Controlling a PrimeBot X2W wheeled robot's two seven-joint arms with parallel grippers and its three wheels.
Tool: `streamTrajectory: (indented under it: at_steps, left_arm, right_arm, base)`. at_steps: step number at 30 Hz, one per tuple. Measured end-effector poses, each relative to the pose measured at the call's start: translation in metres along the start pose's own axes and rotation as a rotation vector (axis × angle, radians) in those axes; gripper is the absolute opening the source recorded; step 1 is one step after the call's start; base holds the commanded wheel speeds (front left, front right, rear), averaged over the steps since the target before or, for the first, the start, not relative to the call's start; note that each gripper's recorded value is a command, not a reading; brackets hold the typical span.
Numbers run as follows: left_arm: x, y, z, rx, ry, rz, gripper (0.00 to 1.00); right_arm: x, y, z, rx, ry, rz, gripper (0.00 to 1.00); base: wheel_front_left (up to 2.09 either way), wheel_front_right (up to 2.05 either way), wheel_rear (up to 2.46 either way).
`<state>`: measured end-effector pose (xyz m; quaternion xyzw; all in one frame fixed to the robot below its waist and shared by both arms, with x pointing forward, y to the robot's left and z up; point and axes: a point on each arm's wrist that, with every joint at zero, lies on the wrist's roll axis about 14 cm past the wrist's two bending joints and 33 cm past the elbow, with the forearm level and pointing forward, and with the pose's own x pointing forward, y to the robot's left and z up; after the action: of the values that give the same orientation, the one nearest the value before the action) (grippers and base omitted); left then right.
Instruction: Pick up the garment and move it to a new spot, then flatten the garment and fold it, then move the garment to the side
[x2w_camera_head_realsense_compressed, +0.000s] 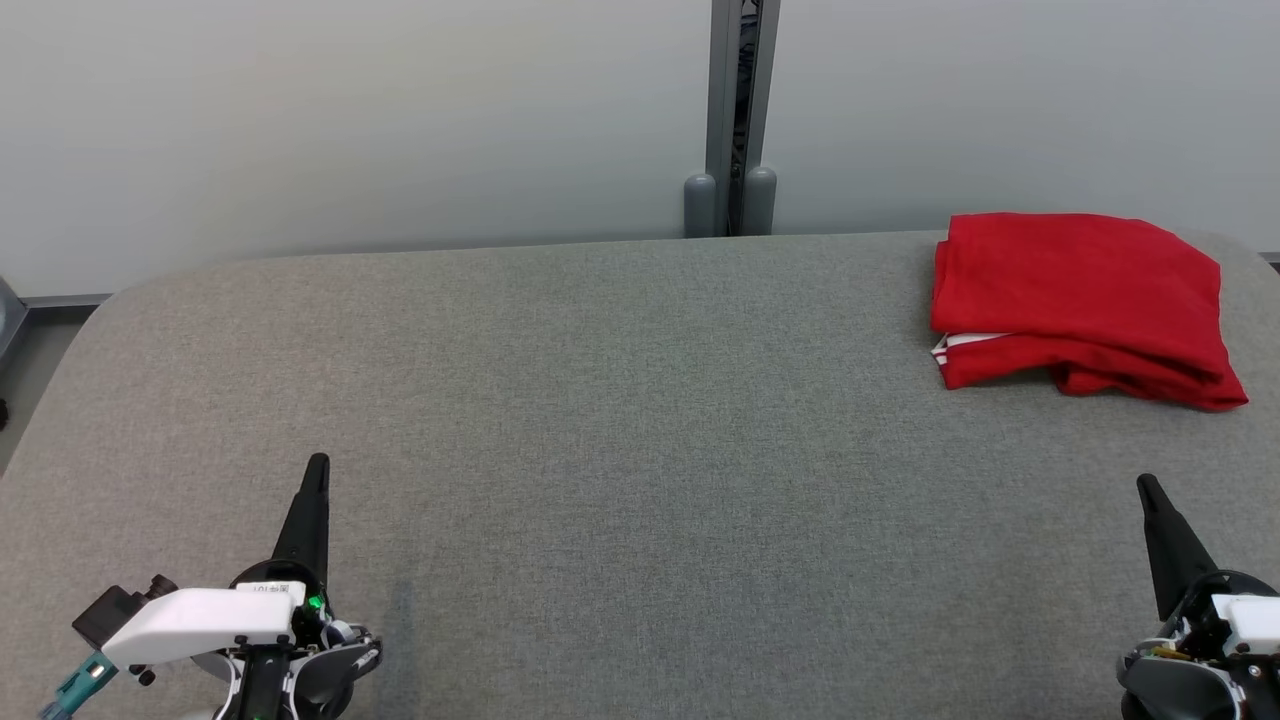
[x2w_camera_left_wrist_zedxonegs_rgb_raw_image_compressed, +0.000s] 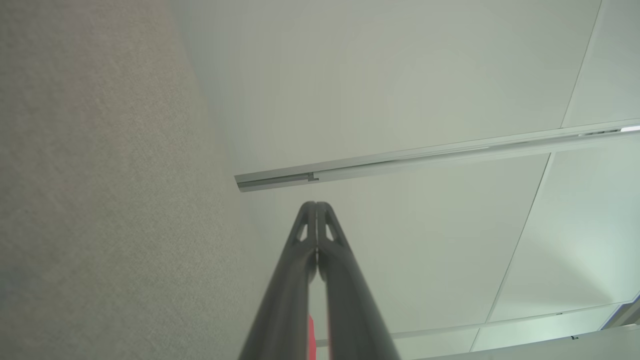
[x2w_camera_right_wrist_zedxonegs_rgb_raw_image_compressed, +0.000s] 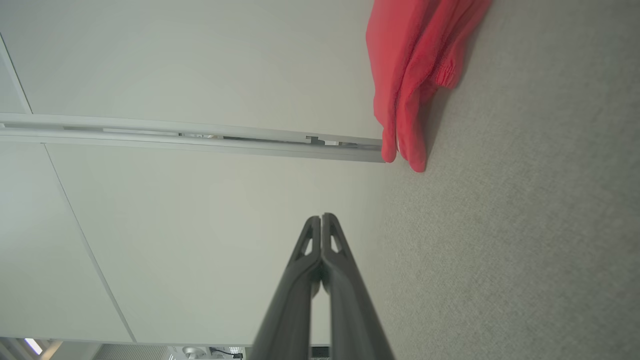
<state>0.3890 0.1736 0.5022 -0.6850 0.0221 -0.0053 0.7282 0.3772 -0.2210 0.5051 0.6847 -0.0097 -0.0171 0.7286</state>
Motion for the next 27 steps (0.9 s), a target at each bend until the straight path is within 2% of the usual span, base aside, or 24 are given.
streamTrajectory:
  at_steps: [8, 27]
  left_arm:
    - [0.0041, -0.0048, 0.0006, -0.061, 0.003, -0.017, 0.00]
    - [0.0043, -0.0051, 0.0007, -0.064, 0.004, -0.019, 0.00]
  right_arm:
    - [0.0003, 0.0005, 0.0030, 0.066, -0.001, 0.004, 0.00]
    - [0.0007, 0.0011, 0.0035, 0.067, -0.002, 0.005, 0.00]
  base:
    - [0.00, 0.00, 0.00]
    - [0.00, 0.00, 0.00]
